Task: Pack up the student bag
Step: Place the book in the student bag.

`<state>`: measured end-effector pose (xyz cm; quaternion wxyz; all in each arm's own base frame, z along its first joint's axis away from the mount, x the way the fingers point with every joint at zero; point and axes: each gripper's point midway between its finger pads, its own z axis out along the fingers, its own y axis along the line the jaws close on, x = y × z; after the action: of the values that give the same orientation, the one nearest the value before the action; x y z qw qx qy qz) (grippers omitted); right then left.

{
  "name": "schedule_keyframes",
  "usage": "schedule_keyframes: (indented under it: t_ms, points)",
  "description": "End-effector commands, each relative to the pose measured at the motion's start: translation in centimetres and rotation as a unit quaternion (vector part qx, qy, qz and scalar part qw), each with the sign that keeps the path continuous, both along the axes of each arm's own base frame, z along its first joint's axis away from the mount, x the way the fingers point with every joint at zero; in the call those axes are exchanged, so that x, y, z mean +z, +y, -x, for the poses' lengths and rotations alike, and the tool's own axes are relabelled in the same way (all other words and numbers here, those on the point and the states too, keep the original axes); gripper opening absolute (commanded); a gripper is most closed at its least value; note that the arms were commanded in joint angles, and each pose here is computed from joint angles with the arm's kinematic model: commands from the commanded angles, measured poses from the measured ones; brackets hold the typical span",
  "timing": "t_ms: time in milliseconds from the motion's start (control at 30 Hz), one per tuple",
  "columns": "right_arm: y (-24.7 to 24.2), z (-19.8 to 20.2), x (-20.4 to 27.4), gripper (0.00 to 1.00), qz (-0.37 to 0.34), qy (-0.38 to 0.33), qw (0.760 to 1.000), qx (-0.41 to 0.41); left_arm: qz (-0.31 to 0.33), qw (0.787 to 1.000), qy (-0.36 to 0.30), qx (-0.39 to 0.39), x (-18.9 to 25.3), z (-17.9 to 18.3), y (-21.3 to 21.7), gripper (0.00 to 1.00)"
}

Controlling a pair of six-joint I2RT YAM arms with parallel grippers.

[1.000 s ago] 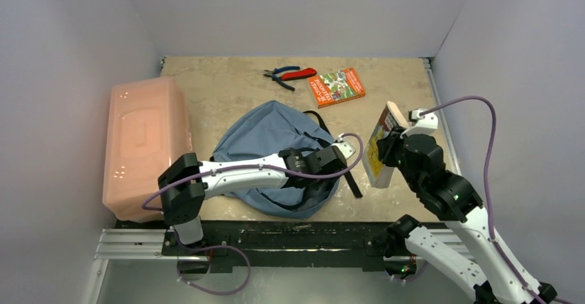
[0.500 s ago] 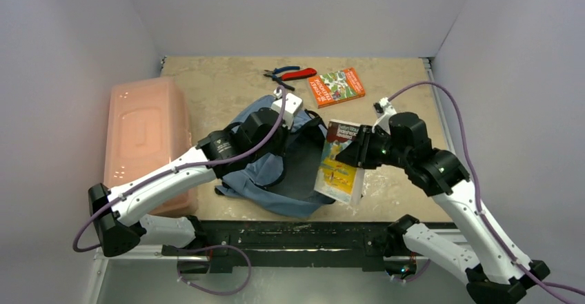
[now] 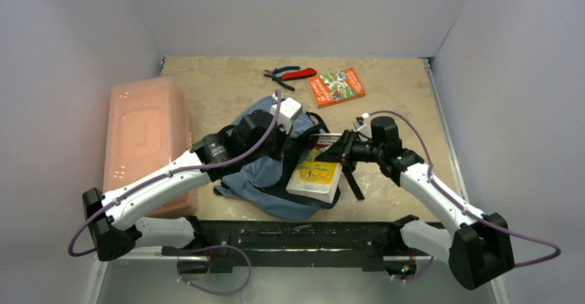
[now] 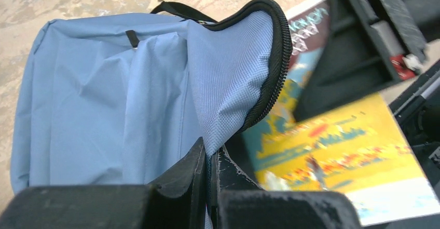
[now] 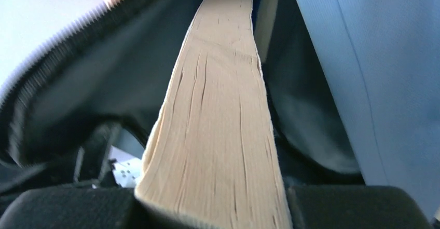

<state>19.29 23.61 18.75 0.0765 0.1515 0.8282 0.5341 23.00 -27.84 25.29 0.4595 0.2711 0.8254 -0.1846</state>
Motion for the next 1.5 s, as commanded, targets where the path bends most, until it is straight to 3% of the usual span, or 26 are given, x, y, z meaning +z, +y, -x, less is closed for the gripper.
schedule_keyframes:
  t_ms: [0,133,300,700,800,867,1067,1133,1333,1467]
  points:
    - [2.4,-3.9,4.8,0.00,-0.094,-0.042,0.994,-0.040,0.094,0.994,-0.039,-0.040,5.5,0.5,-2.1,0.00]
    - [5.2,-5.5,3.3,0.00,-0.095,-0.019,0.993,-0.070,0.107,0.992,-0.033,-0.063,6.6,1.2,-2.7,0.00]
    - [7.7,-8.3,2.1,0.00,-0.047,-0.091,0.983,-0.151,0.103,0.990,-0.027,-0.092,7.7,2.1,-2.9,0.00]
    - [14.2,-10.1,0.6,0.00,-0.083,-0.229,0.951,-0.190,0.073,0.990,-0.010,-0.124,6.7,1.9,-4.5,0.00]
    - [14.8,-11.2,0.5,0.11,-0.097,-0.265,0.937,-0.205,0.067,0.989,-0.008,-0.129,5.8,1.8,-4.7,0.00]
    - [15.0,-11.8,-0.8,0.21,-0.075,-0.261,0.940,-0.206,0.058,0.990,-0.014,-0.125,5.3,1.6,-4.5,0.00]
    - [13.7,-11.0,-5.4,0.76,0.066,-0.221,0.959,-0.165,0.040,0.991,-0.063,-0.115,5.0,1.0,-2.9,0.00]
    - [13.6,-9.7,-6.0,0.87,0.085,-0.213,0.965,-0.128,0.039,0.990,-0.076,-0.113,4.9,0.9,-2.5,0.00]
    - [12.4,-7.1,-5.7,0.90,0.109,-0.213,0.968,-0.071,0.037,0.989,-0.084,-0.114,4.3,0.9,-2.3,0.00]
    - [12.0,-6.3,-5.1,0.82,0.083,-0.226,0.968,-0.071,0.040,0.988,-0.077,-0.130,4.0,1.5,-2.5,0.00]
